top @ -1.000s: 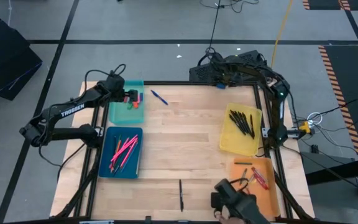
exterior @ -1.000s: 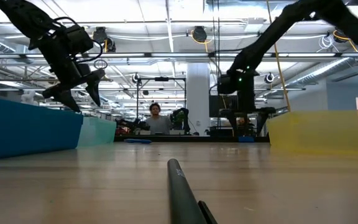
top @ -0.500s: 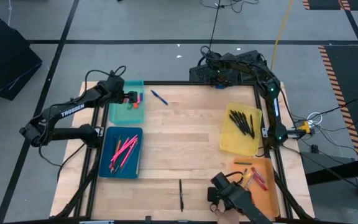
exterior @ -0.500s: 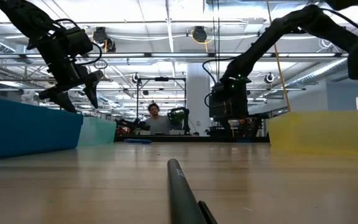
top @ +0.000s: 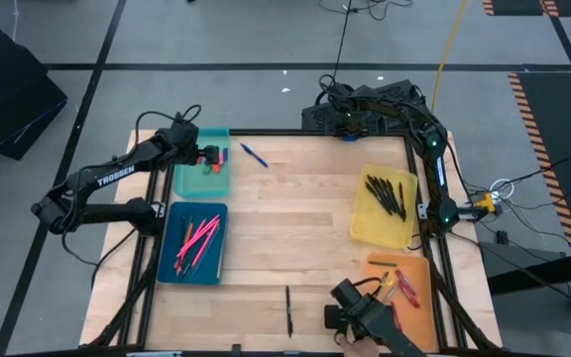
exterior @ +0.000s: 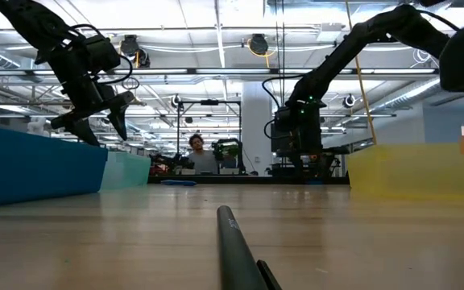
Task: Sort crayons/erasers/pens/pencils in bins
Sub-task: Put the blue eraser into the light blue bin
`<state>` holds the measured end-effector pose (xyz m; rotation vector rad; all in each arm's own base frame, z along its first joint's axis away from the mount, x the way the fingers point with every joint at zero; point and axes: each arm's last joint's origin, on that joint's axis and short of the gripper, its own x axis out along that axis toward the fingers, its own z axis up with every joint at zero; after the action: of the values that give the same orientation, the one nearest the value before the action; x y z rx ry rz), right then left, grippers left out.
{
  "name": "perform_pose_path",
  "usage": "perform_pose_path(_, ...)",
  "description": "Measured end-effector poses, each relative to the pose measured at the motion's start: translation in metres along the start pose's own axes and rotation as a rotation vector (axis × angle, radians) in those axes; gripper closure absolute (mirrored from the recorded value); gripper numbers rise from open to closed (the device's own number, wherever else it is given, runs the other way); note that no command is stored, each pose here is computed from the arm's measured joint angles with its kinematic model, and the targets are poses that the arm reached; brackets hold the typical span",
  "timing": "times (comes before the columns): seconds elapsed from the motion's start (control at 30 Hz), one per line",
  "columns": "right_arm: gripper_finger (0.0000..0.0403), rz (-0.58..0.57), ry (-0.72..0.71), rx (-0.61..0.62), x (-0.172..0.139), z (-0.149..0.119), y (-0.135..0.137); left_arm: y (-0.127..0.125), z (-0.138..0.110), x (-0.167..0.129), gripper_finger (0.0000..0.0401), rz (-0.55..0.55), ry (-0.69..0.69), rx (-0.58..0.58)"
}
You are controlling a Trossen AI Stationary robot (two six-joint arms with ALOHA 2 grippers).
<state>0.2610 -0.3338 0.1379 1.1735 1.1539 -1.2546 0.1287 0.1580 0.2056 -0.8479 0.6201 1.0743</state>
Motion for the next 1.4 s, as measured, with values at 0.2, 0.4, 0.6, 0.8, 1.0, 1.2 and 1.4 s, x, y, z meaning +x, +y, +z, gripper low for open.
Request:
perform_pose_path(0.2, 0.0198, -0.004, -0.01, -0.099, -0.004, -0.01, 0.01, 0.0, 0.0, 0.0, 0.0052, 0.0, 0.0, 0.001)
perform_pose_path(0.4, 0.02, -0.003, -0.028, -0.161, -0.013, -0.014, 0.013, 0.0, 0.0, 0.0, 0.0052, -0.003, 0.002, 0.001)
perform_pose_path(0.6, 0.02, 0.014, -0.065, -0.191, -0.028, -0.018, 0.015, 0.0, 0.0, 0.0, 0.0052, -0.006, 0.004, 0.001)
perform_pose_path(0.8, 0.02, 0.058, -0.124, -0.264, -0.057, -0.033, 0.025, -0.001, 0.0, 0.0, 0.0052, -0.02, 0.012, 0.0)
perform_pose_path(1.0, 0.02, 0.143, -0.236, -0.454, -0.101, -0.063, 0.043, -0.006, -0.002, -0.001, 0.0052, -0.202, 0.097, 0.064)
perform_pose_path(1.2, 0.02, 0.278, -0.457, -0.897, -0.161, -0.124, 0.073, -0.02, -0.006, -0.006, 0.0052, -0.574, 0.256, 0.07)
perform_pose_path(1.4, 0.02, 0.425, -0.733, -1.3, -0.21, -0.199, 0.099, -0.042, 0.003, -0.015, 0.0052, -0.834, 0.378, -0.195)
